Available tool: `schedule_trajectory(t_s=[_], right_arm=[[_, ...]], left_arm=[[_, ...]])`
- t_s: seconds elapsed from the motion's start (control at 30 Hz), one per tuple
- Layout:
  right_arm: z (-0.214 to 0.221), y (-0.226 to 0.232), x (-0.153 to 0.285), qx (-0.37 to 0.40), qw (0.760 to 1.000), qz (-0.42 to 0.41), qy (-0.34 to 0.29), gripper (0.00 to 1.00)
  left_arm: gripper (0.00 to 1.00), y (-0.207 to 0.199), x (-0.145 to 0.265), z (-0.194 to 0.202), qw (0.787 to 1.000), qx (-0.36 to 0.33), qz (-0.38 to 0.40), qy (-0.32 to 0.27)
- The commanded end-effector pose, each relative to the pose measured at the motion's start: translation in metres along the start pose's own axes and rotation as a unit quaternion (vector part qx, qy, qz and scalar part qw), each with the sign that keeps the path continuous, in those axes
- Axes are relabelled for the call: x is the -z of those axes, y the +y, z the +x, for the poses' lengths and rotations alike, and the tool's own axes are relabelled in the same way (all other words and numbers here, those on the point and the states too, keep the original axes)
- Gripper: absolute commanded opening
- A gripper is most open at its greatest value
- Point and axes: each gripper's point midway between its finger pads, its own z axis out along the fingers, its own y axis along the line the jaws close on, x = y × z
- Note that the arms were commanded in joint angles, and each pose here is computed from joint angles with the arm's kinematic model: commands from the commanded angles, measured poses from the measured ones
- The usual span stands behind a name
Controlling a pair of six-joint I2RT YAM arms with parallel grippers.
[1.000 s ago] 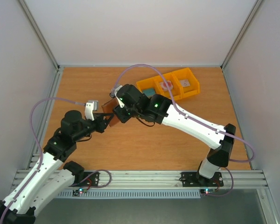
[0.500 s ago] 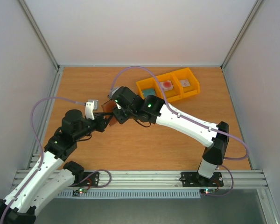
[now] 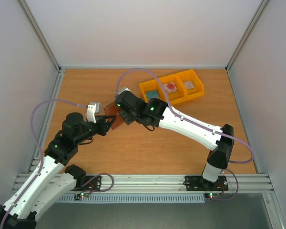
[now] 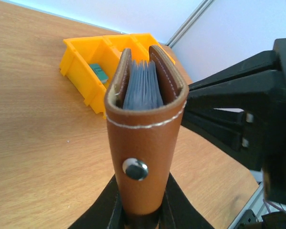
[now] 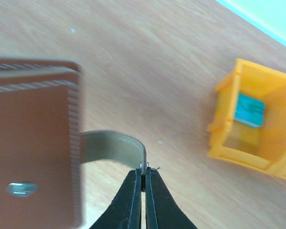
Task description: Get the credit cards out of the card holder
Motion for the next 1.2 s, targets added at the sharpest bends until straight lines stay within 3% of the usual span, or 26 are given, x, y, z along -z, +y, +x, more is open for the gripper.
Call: schedule_trajectory(t_s=[0.0, 0.17, 0.2, 0.27, 0.33, 0.4, 0.47, 0.5, 0.53, 0.57, 0.67, 0.8, 0.9, 1.03, 1.1, 1.17], right_arm=[[0.014, -0.065, 0.013, -0.007, 0.996, 0.094, 0.005, 0.01], [0.039, -0.082, 0.028, 0.002, 1.0, -0.01, 0.021, 0.03], [0.04, -0.081, 0.038, 0.013, 1.0, -0.025, 0.007, 0.1], [0.042, -0.072, 0.062, 0.027, 0.996, -0.076, -0.035, 0.36], [0.039, -0.055, 0.1, 0.036, 0.983, -0.15, -0.098, 0.55], [0.036, -0.038, 0.117, 0.033, 0.968, -0.207, -0.14, 0.67], [0.038, -0.028, 0.11, 0.022, 0.966, -0.219, -0.137, 0.76], [0.036, -0.021, 0.105, 0.02, 0.966, -0.219, -0.135, 0.86], [0.032, -0.012, 0.101, 0.021, 0.964, -0.225, -0.137, 0.95], [0.027, 0.0, 0.099, 0.017, 0.958, -0.248, -0.145, 0.98], [0.006, 0.026, 0.103, 0.014, 0.932, -0.317, -0.174, 0.99], [-0.002, 0.041, 0.12, 0.046, 0.903, -0.386, -0.182, 0.98], [0.007, 0.026, 0.126, 0.034, 0.902, -0.393, -0.175, 0.91], [0.029, 0.017, 0.146, 0.042, 0.891, -0.416, -0.179, 0.82], [0.036, 0.025, 0.159, 0.061, 0.877, -0.449, -0.161, 0.79], [0.036, 0.024, 0.154, 0.06, 0.884, -0.443, -0.135, 0.71]], left_arm=[[0.0, -0.021, 0.014, -0.014, 0.999, -0.039, 0.029, -0.014], [0.0, -0.045, 0.012, -0.002, 0.991, -0.075, 0.112, 0.005], [0.0, -0.052, 0.013, -0.002, 0.987, -0.086, 0.132, 0.004], [0.0, -0.061, 0.015, -0.003, 0.981, -0.112, 0.157, 0.002], [0.0, -0.061, 0.015, -0.005, 0.98, -0.13, 0.151, 0.001], [0.0, -0.046, 0.012, -0.012, 0.982, -0.163, 0.098, -0.009], [0.0, -0.026, 0.01, -0.019, 0.98, -0.197, 0.034, -0.016], [0.0, -0.019, 0.01, -0.022, 0.977, -0.21, 0.011, -0.019], [0.0, -0.015, 0.011, -0.024, 0.974, -0.224, -0.002, -0.022], [0.0, -0.018, 0.013, -0.025, 0.972, -0.234, 0.004, -0.024], [0.0, -0.064, 0.028, -0.018, 0.96, -0.247, 0.128, -0.031], [0.0, -0.121, 0.062, -0.002, 0.915, -0.255, 0.309, -0.043], [0.0, -0.131, 0.07, 0.004, 0.906, -0.236, 0.35, -0.022], [0.0, -0.145, 0.087, 0.02, 0.867, -0.278, 0.414, -0.006], [0.0, -0.147, 0.088, 0.023, 0.859, -0.283, 0.427, 0.002], [0.0, -0.152, 0.09, 0.02, 0.844, -0.298, 0.445, -0.003]])
